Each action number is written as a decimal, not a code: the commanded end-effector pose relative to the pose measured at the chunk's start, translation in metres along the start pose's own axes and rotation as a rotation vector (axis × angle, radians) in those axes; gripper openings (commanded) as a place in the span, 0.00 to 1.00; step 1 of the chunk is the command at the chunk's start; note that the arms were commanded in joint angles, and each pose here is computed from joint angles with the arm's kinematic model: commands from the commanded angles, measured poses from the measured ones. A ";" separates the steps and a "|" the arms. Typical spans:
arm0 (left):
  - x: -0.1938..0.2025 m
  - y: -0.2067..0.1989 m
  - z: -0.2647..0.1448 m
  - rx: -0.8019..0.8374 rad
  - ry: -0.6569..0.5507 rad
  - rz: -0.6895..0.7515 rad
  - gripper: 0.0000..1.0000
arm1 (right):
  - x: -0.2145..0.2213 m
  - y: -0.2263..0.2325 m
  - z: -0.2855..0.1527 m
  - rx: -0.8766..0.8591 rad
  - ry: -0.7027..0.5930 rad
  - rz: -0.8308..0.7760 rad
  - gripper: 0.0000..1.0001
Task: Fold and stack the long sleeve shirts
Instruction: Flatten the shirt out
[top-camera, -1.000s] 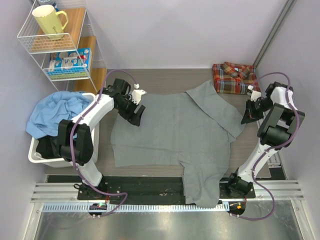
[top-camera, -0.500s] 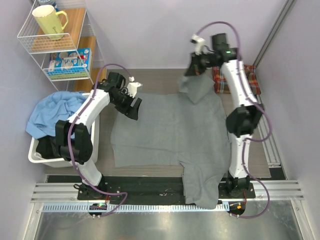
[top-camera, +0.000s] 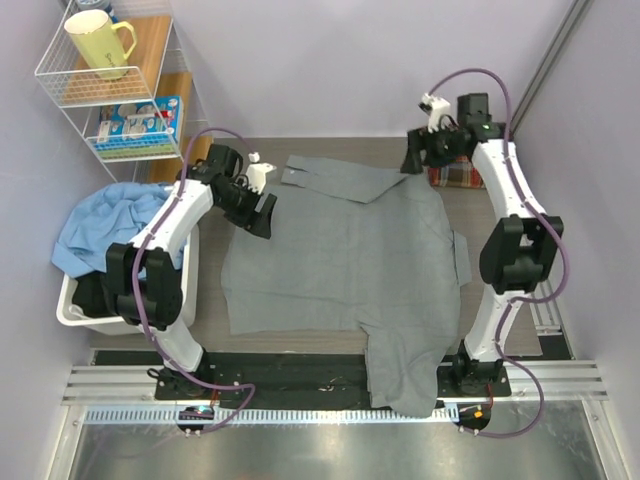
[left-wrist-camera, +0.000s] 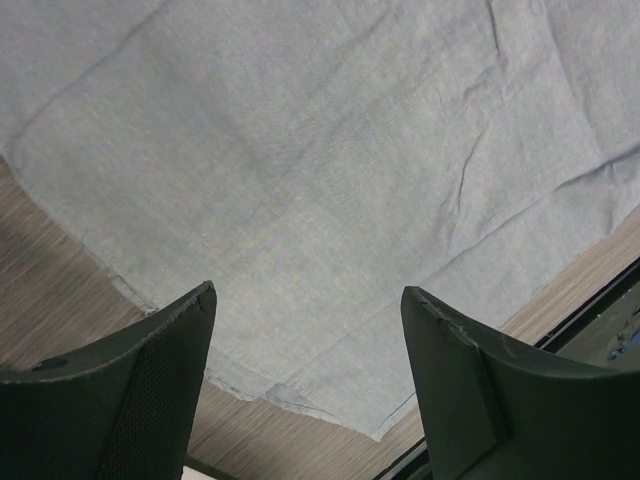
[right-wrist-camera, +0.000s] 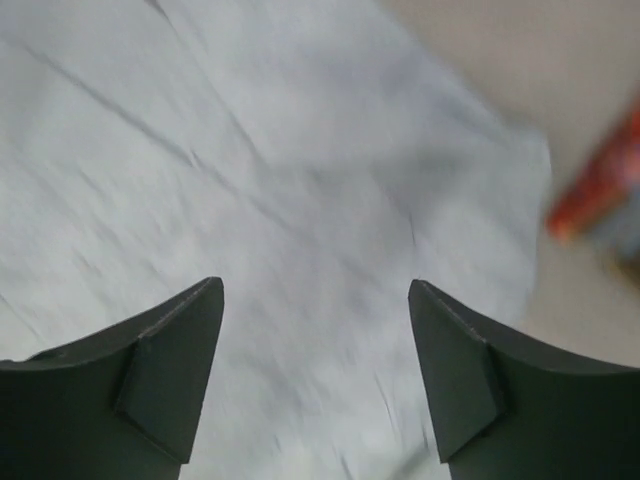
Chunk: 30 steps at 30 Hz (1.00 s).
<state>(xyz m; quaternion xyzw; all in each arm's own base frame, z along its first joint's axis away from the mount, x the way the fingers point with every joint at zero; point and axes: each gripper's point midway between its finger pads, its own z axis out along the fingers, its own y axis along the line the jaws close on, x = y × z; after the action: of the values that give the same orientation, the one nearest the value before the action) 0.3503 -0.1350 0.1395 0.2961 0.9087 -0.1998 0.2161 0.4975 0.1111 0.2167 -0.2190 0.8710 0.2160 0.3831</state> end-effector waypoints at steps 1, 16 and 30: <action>0.008 -0.003 0.004 0.027 0.014 0.040 0.73 | 0.112 0.018 -0.056 -0.016 0.344 -0.124 0.75; 0.087 -0.001 0.033 -0.014 0.276 0.036 0.64 | 0.258 -0.058 -0.043 0.144 0.690 -0.087 0.64; 0.155 -0.033 0.041 0.040 0.468 0.124 0.49 | 0.290 -0.044 -0.067 0.112 0.761 -0.151 0.64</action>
<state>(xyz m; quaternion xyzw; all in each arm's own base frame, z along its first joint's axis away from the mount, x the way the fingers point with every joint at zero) 0.2503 -0.1076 0.0308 0.3519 0.9262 -0.1339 0.0200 0.3288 -0.0212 0.0179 -0.2996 0.9506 0.0485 0.0646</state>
